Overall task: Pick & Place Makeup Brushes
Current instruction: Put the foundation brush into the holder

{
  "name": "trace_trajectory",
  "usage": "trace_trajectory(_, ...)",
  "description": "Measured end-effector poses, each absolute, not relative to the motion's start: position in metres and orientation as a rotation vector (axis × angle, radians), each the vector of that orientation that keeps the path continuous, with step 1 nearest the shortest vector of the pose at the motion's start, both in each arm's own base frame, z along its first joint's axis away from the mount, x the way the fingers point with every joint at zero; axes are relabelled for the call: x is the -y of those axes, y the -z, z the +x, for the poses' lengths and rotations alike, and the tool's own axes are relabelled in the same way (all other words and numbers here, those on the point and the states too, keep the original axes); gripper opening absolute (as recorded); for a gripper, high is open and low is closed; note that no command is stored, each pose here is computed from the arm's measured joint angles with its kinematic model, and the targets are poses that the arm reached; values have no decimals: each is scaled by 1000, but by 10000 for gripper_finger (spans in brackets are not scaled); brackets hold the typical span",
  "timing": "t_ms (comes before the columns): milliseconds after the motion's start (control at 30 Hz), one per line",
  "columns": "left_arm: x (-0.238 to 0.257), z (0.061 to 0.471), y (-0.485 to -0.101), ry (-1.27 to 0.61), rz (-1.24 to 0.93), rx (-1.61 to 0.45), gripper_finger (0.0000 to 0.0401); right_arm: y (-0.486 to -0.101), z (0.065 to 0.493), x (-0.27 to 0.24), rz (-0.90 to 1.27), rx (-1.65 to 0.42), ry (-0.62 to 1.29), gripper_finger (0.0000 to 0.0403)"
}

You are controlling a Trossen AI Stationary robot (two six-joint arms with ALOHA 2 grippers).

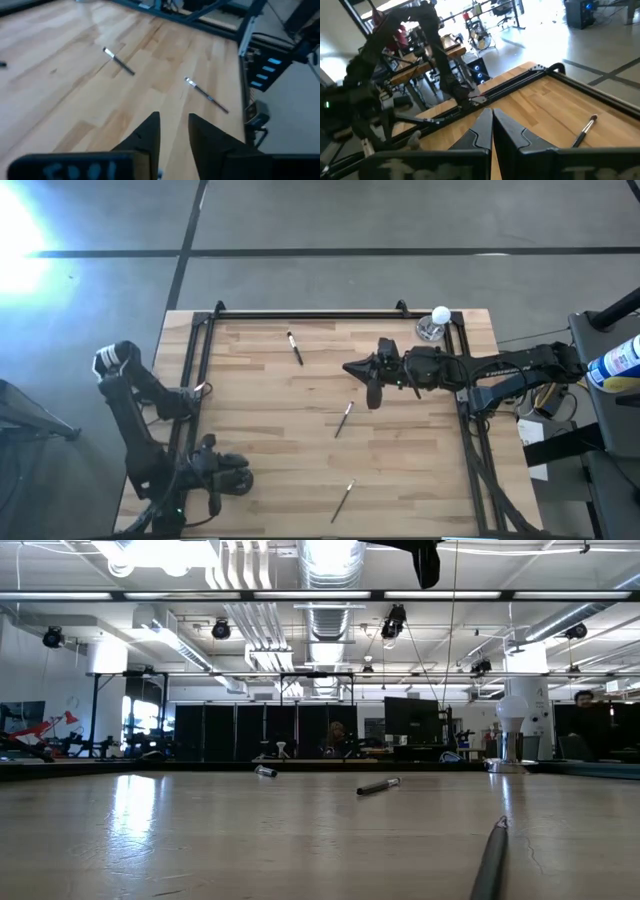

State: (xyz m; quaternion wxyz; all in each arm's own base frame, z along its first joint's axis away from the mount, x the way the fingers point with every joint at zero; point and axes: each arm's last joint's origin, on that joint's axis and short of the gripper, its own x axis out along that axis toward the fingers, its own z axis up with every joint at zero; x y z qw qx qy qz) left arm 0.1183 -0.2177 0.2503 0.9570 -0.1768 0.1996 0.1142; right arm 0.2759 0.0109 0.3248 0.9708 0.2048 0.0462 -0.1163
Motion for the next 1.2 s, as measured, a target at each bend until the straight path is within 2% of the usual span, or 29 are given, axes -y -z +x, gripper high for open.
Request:
trace_trajectory(133,209,117,-275,-222,-390,-390,111,-320,275,-12,432,-146,225,8)
trace_trajectory(267,194,120,-291,-241,-468,-362,107,-309,272,-13,517,-249,261,8)
trace_trajectory(400,175,131,-299,-299,-445,-345,75,-287,270,-12,690,-411,367,8)
trace_trajectory(533,150,146,-301,-339,-383,-370,18,-258,277,-17,820,-556,483,9)
trace_trajectory(600,139,152,-298,-296,-362,-389,6,-244,284,-20,874,-595,528,9)
trace_trajectory(700,123,161,-292,-113,-364,-382,1,-222,295,-23,971,-634,609,13)
trace_trajectory(867,86,166,-265,107,-413,-236,0,-189,309,-25,1148,-685,756,48)
trace_trajectory(1033,54,162,-228,108,-481,-165,0,-164,324,-25,1228,-761,922,96)
trace_trajectory(1200,44,153,-203,69,-495,-161,0,-147,339,-16,1228,-824,1079,132)
